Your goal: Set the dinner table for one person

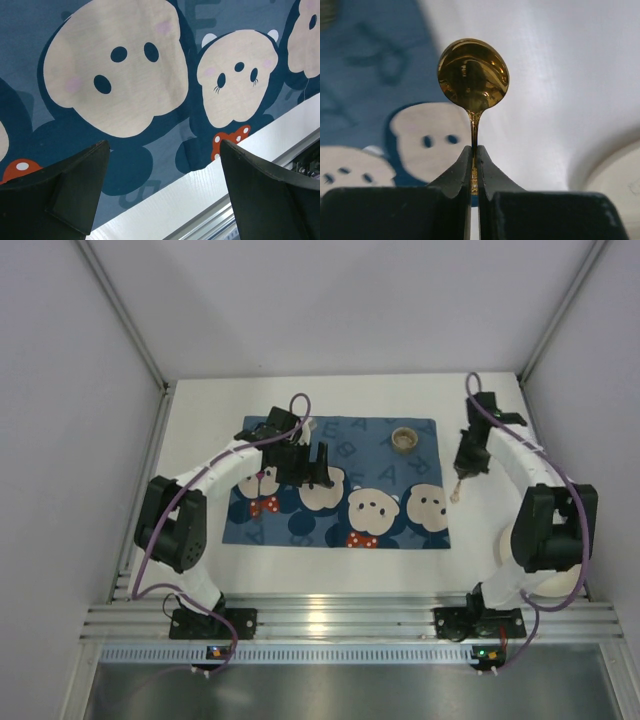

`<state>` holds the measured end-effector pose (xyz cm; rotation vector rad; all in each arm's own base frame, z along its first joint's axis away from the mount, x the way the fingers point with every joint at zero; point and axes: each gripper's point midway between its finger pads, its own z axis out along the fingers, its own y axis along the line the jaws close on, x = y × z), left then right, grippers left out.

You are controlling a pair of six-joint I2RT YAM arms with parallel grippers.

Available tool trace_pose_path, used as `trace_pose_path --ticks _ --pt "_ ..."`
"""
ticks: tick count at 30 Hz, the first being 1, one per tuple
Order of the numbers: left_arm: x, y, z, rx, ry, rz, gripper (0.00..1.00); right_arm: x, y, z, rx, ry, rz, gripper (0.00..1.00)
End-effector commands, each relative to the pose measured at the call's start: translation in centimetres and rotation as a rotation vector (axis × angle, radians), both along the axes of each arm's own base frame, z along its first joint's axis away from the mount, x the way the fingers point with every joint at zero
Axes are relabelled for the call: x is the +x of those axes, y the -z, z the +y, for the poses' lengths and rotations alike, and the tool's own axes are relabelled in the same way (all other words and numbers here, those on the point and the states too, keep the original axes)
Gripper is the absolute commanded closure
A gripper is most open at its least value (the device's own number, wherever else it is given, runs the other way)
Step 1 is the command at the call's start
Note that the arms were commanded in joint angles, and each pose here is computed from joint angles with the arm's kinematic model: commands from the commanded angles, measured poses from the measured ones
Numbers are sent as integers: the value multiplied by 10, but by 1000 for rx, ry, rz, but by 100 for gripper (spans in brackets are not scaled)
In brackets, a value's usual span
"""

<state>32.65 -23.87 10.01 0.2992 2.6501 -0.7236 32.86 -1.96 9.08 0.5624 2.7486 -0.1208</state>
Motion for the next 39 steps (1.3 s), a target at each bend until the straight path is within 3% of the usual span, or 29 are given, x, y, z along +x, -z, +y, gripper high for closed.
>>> trace_pose_path --ticks 1,4,8,14,22,24,25,28,35,37,39 --pt "7 -13 -8 -40 12 -13 4 -1 -28 100 93 -189 -49 100" --pt "8 -16 -8 -45 10 -14 4 -1 -14 151 153 -237 -48 100" --pt "6 -21 -4 -30 3 -25 2 2 18 183 156 -264 3 100" --pt "4 -23 -1 -23 -4 -35 2 18 43 187 121 -274 41 100" --pt "4 -25 3 -11 -14 -47 2 11 62 176 60 -304 93 100" --pt "4 -24 3 -14 -16 -44 2 12 56 176 58 -314 80 86" --pt "4 -24 3 -14 -16 -44 2 13 53 175 57 -313 72 70" --pt "4 -24 3 -13 -14 -45 2 15 30 170 40 -314 25 39" --pt "1 -19 1 -24 -8 -28 2 13 -32 109 -20 -209 -94 17" --pt "1 -19 -1 -33 -6 -28 2 5 -34 79 -89 -151 -65 6" --pt "0 -17 -2 -39 -4 -22 2 -8 -29 36 -138 -33 -17 5"
